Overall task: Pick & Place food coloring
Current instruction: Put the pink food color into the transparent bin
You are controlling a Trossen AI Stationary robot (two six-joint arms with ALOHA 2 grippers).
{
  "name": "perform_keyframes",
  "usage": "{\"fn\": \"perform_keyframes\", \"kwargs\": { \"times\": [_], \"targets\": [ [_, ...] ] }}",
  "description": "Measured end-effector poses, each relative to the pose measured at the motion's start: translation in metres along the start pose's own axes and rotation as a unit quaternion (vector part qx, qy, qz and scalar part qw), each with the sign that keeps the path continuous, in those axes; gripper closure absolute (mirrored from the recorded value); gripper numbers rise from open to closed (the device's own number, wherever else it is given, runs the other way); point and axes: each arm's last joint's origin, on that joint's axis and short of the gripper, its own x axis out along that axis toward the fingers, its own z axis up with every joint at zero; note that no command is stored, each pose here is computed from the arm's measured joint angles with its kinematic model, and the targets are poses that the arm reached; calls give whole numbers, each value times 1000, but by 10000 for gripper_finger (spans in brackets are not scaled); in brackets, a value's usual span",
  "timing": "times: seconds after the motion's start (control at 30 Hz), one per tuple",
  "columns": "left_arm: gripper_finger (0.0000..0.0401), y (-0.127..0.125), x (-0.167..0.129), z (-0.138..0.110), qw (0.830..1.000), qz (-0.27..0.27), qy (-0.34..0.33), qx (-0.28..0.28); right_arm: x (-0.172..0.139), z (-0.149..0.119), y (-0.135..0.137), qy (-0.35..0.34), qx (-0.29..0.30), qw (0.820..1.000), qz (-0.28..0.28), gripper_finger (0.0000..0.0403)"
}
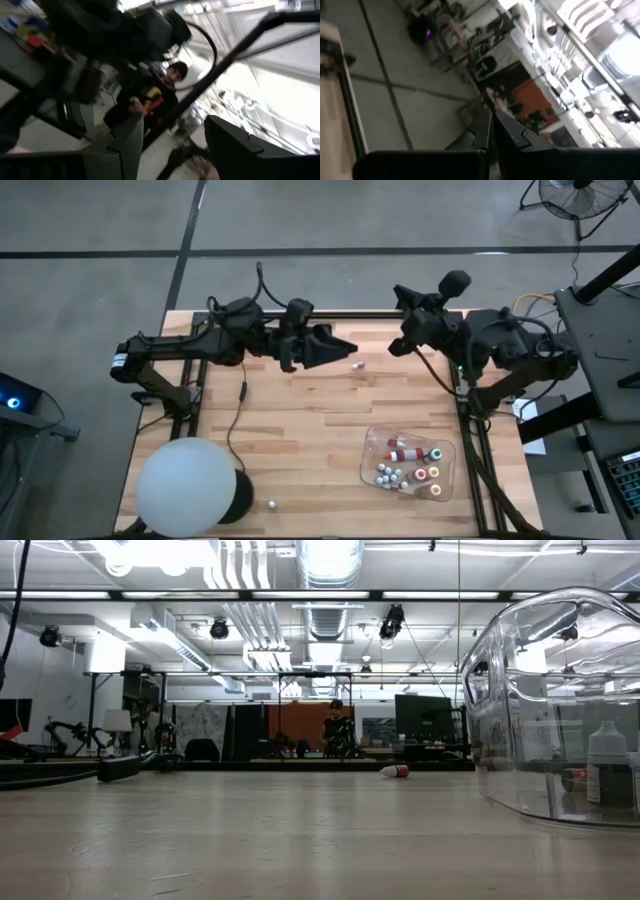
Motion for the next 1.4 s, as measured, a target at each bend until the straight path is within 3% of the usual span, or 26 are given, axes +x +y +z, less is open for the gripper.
{"fn": "perform_keyframes", "kwargs": {
  "times": [0.13, 0.3, 0.47, 0.57, 0.7, 0.8, 1.0, 1.17, 1.4],
  "targets": [
    [220, 2, 0, -4, 999, -8, 41, 0, 18, -19, 7, 39, -45, 997, 39, 391],
    [220, 4, 0, -7, 998, -1, 61, 20, 48, -40, 15, 68, -24, 990, 124, 362],
    [220, 3, -1, -6, 998, -2, 60, 20, 75, -63, 13, 87, -20, 973, 214, 323],
    [220, 5, 0, -7, 998, 2, 61, 18, 92, -76, 15, 102, -49, 961, 252, 306],
    [220, 9, 1, -8, 999, 22, 45, 11, 116, -95, 24, 150, -127, 937, 288, 289],
    [220, 11, 1, -8, 999, 34, 35, 10, 134, -107, 36, 185, -153, 919, 312, 285],
    [220, 16, 1, -13, 998, 42, 38, 1, 164, -125, 67, 230, -135, 880, 393, 292],
    [220, 22, 0, -20, 998, 43, 37, 3, 186, -136, 101, 272, -142, 849, 430, 291],
    [220, -13, -20, -3, 997, 1, 9, 81, 207, -153, 140, 309, -167, 802, 483, 278]
  ]
}}
